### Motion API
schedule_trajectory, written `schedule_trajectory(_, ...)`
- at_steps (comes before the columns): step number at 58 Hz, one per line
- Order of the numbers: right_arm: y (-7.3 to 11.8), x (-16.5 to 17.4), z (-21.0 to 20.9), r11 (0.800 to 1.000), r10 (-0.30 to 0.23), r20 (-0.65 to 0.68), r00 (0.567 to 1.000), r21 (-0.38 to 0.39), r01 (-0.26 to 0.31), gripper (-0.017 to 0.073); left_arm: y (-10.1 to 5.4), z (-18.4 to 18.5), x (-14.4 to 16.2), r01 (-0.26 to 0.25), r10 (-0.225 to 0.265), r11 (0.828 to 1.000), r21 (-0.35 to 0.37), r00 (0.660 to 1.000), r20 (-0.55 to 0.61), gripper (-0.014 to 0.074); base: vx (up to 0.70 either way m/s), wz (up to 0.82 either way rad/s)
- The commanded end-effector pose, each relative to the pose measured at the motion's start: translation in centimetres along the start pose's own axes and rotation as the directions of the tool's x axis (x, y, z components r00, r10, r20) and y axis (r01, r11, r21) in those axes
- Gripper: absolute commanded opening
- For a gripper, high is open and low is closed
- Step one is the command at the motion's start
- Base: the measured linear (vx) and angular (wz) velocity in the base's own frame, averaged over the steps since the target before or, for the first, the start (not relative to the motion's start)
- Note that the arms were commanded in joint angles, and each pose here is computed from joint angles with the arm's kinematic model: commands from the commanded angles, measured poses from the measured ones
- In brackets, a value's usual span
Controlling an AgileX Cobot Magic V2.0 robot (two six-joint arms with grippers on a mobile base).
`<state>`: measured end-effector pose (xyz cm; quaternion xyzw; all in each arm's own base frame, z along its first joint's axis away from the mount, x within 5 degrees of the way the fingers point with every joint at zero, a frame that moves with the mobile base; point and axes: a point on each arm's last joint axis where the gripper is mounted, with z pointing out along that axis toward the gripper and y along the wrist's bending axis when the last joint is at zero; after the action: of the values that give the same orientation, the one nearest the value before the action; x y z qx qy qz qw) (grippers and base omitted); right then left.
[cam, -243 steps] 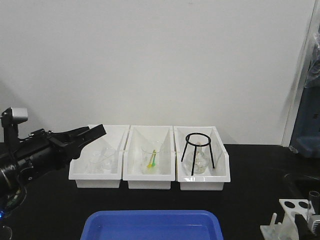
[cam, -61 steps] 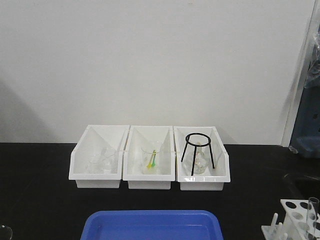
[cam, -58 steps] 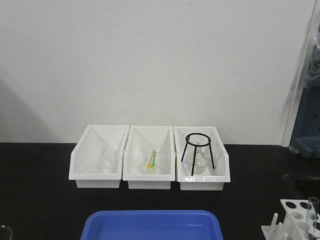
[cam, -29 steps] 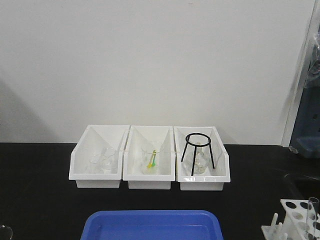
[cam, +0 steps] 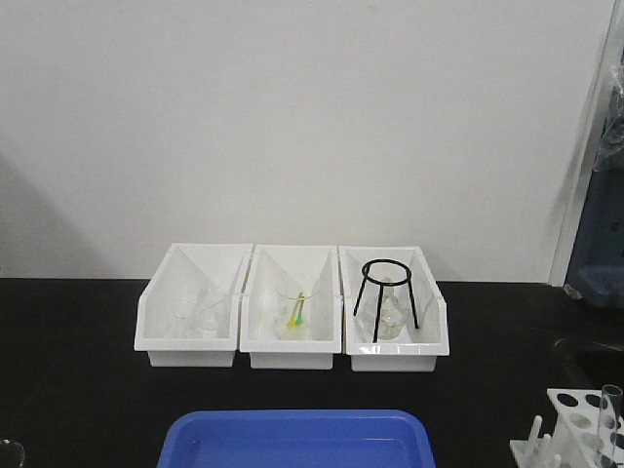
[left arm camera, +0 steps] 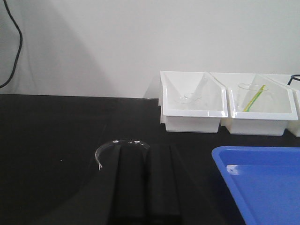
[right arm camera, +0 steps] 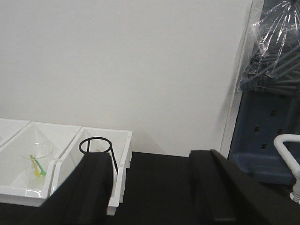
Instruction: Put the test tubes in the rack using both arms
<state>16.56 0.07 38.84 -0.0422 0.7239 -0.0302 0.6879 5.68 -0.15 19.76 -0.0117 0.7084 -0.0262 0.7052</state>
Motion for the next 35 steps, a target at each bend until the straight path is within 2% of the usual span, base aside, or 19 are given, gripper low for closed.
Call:
schedule_trajectory(1,-0.41,-1.99,-0.53,0.999,-0.021,0.122,0.992,0.034,0.017,0.0435,0.02,-0.30,-1.65,0.013,-0.012,1.000,-0.006,0.993,0.115,-0.0006,0.00,0.00)
schedule_trajectory(35,-0.41,-1.99,-0.53,0.999,-0.021,0.122,0.992,0.034,0.017,0.0435,0.02,-0.30,-1.65,0.013,-0.012,1.000,-0.006,0.993,0.115,-0.0006,0.00,0.00)
